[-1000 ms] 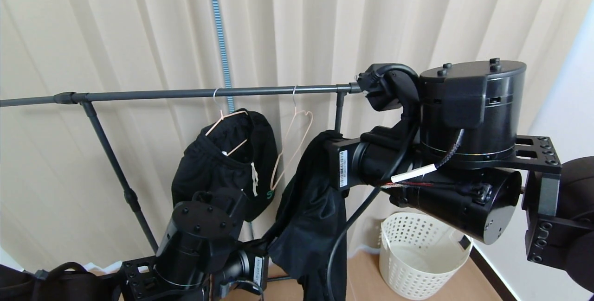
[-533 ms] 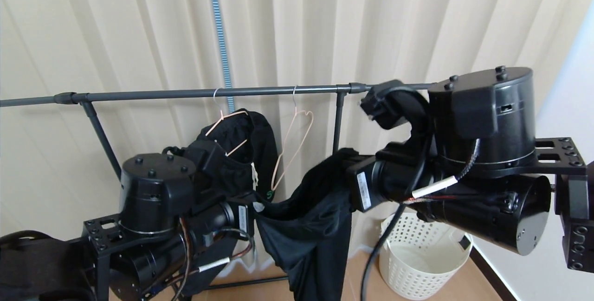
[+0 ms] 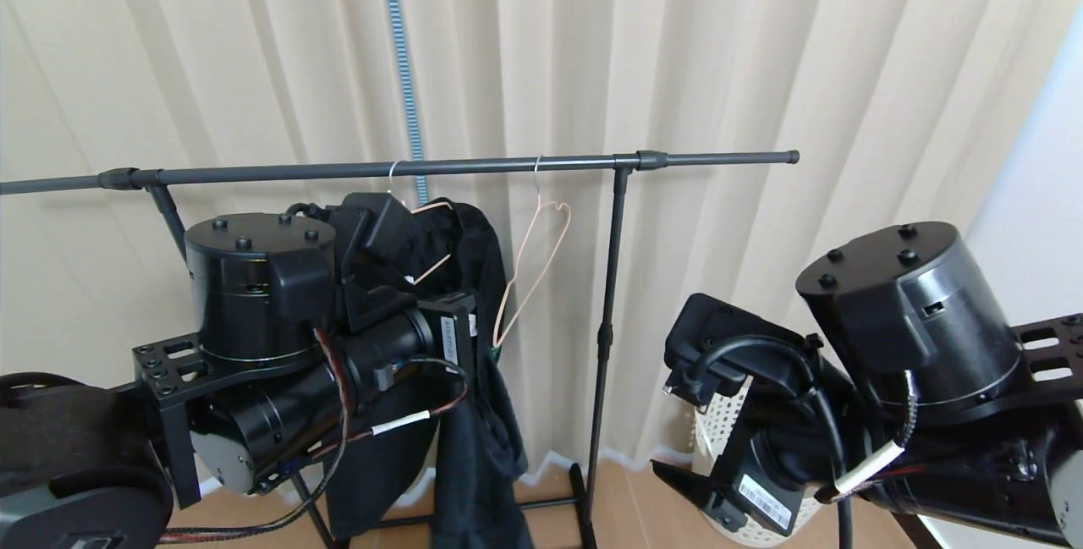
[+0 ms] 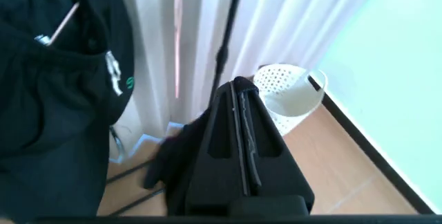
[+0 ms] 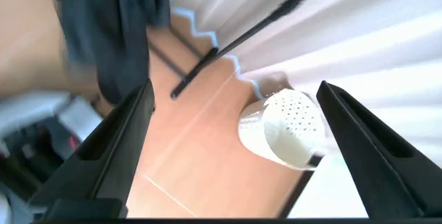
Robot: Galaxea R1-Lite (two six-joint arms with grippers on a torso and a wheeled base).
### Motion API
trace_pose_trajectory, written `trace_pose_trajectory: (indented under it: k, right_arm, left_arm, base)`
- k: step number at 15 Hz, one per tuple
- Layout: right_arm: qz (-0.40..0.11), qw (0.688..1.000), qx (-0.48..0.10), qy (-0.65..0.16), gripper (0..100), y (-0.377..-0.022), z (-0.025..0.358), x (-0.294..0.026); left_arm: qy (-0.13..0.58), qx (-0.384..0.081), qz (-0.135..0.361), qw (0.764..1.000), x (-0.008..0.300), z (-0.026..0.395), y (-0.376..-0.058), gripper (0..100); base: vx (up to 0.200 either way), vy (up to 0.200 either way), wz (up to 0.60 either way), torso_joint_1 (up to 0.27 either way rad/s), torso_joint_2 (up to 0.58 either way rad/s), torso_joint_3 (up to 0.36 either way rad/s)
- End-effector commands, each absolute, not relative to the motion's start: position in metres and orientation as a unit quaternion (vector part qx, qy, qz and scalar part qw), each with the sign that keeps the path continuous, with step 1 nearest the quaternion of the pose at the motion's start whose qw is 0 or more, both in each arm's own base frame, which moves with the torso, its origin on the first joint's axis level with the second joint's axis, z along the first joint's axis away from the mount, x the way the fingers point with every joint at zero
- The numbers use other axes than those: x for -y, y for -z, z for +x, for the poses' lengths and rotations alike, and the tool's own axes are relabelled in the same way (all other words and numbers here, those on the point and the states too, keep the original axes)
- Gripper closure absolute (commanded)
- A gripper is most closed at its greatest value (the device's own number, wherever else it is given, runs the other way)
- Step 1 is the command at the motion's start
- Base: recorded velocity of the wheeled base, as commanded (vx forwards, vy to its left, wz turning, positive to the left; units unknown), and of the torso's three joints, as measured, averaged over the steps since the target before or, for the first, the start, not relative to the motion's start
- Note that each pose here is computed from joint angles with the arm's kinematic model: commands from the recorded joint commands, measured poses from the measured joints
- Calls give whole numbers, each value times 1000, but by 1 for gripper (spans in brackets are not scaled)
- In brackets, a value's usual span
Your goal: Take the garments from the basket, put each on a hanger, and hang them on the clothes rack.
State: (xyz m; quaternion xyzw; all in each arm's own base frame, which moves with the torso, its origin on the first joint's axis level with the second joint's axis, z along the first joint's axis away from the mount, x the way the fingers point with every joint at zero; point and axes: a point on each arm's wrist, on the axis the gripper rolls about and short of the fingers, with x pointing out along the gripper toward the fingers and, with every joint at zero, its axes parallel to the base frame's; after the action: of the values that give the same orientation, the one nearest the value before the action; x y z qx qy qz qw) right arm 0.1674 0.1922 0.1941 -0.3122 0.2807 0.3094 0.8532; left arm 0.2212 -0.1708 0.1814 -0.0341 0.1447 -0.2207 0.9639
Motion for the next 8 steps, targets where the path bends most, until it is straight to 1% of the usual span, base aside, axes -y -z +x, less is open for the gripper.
trace_pose_trajectory:
  k: [1, 3, 5, 7, 8]
  right_arm:
    - [-296, 859, -264, -325, 0, -195, 167, -193]
    - [-227, 891, -237, -315, 0, -189, 179, -208]
    - [-186, 905, -224, -310, 0, -182, 188, -220]
    - [-175, 909, -211, -315, 0, -168, 193, -232]
    - [-175, 909, -211, -315, 0, -168, 193, -232]
  left_arm:
    - [238, -140, -27, 961, 172, 218, -184, 100]
    - [277, -140, -5, 951, 169, 211, -183, 100]
    - [298, -140, 8, 944, 168, 209, -182, 100]
    - [299, -140, 10, 944, 168, 209, -181, 100]
    - [299, -140, 10, 944, 168, 209, -181, 100]
  base:
    - [0, 0, 0, 0, 0, 0]
    - [0, 0, 0, 0, 0, 0]
    - [0, 0, 0, 0, 0, 0]
    - [0, 0, 0, 0, 0, 0]
    - [0, 0, 0, 0, 0, 0]
